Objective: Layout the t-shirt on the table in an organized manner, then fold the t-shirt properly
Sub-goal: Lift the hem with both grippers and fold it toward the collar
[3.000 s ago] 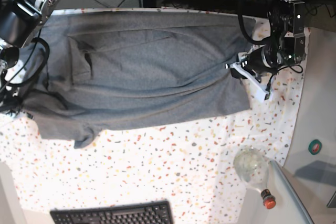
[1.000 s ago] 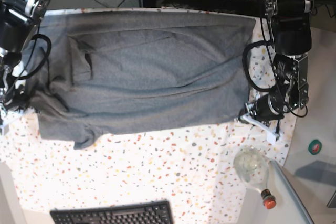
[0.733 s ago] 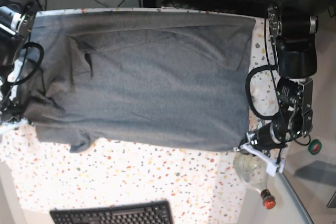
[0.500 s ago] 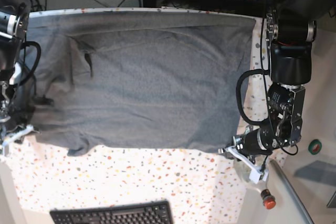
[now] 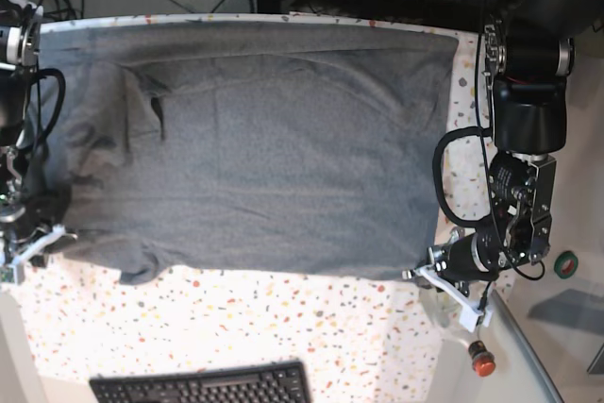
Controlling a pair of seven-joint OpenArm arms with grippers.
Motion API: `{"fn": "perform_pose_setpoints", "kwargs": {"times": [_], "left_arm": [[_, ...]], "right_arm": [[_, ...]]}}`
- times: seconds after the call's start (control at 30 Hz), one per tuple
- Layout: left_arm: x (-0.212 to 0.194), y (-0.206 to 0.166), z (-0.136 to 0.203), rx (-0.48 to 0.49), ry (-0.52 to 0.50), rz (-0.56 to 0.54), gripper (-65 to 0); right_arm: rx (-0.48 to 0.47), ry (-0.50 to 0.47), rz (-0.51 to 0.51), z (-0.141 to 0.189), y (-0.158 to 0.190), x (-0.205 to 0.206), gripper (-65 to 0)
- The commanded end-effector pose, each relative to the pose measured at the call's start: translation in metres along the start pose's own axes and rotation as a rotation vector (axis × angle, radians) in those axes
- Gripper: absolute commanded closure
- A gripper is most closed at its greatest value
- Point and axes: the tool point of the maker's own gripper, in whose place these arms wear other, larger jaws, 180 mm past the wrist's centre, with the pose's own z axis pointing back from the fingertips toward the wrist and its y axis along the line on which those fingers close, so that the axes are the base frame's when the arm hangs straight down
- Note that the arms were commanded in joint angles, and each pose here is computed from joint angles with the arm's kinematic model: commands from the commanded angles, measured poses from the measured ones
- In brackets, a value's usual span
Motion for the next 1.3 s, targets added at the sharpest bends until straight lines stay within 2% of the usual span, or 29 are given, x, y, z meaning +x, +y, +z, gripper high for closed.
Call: {"fn": "perform_pose_setpoints", "kwargs": {"times": [0.0,0.07,0.2,0.37,0.57,0.87,1.0,1.17,1.27], "left_arm": [[0.019,-0.003,0.006,-0.014,-0.049,-0.012,0.0],[0.017,0.002,0.011,-0.004,-0.055,-0.029,0.0],[0.013,0.005,0.023,0.004,-0.071,-0.072,0.0],[-0.004,0.001,0.028,-0.001,-0.038,-0.095,0.0],[0.000,0.007,0.042,0.009,-0.085,-0.069,0.0],[-0.023,0.030,0.062,0.005,-0.009,-0.064,0.0],[-0.039,0.034,0.066,0.011,0.010,-0.065,0.0],[-0.048,0.027,0.075,0.009,0.004,-0.102,0.0],[-0.051,0.029,0.080,0.017,0.007,-0.119,0.0]], "right_arm": [[-0.025,-0.048,0.005,-0.001,-0.014,0.022,0.0],[-0.026,-0.027,-0.001,-0.002,-0.015,0.013,0.0],[-0.041,-0.082,0.019,0.001,-0.027,0.023,0.0],[-0.057,-0.082,0.032,0.004,-0.038,0.025,0.0],[-0.059,-0.082,0.034,0.005,-0.040,0.025,0.0],[-0.059,-0.032,0.039,0.014,-0.041,-0.008,0.0],[-0.044,-0.059,0.075,0.023,-0.035,-0.007,0.0],[-0.030,-0.026,0.107,0.031,-0.029,-0.011,0.0],[-0.047,-0.059,0.096,0.038,-0.034,-0.004,0.0]]}}
